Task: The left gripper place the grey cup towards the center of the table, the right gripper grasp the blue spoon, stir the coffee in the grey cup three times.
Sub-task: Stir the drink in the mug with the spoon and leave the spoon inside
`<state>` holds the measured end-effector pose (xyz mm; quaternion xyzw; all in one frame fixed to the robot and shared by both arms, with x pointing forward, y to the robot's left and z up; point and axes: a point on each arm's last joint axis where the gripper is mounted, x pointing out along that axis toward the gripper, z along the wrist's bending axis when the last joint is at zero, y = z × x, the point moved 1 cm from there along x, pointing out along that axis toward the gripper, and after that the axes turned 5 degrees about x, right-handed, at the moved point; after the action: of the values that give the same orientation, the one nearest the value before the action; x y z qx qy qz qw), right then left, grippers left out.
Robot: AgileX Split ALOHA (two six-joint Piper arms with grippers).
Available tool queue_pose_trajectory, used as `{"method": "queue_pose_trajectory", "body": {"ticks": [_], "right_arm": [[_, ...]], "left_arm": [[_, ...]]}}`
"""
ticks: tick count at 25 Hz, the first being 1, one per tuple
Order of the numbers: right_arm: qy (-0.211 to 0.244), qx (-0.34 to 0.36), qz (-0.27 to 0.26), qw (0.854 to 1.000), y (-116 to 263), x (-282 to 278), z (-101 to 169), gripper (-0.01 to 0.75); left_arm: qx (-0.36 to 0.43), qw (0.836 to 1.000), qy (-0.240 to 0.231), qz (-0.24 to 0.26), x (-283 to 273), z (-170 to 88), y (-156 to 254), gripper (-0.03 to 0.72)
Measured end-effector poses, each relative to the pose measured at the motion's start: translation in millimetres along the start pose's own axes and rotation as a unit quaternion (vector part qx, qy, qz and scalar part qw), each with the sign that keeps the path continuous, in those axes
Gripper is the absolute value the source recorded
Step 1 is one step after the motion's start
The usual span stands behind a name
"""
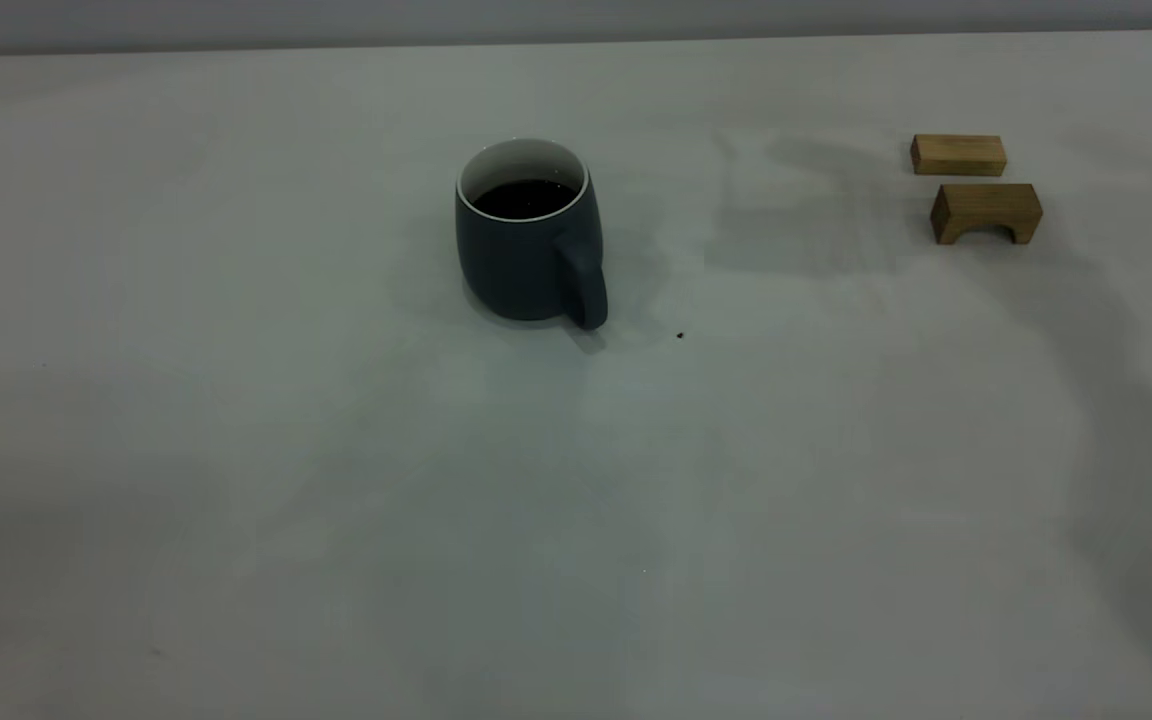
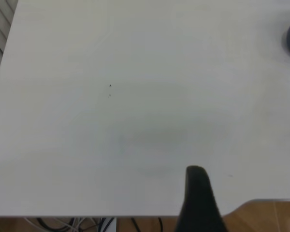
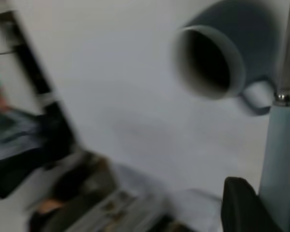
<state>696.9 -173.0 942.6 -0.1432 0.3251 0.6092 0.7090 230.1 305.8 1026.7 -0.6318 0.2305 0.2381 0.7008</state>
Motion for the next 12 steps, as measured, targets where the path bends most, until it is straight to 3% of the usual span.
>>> {"method": "queue_pose_trajectory", "body": {"ticks": [6, 12], "right_arm": [[-0.071, 0.080, 0.038, 0.994, 19, 25, 34, 0.145], [-0.090, 0.232, 0.089, 0.964, 41, 50, 60, 0.145]], "left_arm": [[0.000, 1.000, 0.000, 0.000, 0, 0, 0, 0.587], [0.000, 1.000, 0.000, 0.000, 0, 0, 0, 0.587]]}}
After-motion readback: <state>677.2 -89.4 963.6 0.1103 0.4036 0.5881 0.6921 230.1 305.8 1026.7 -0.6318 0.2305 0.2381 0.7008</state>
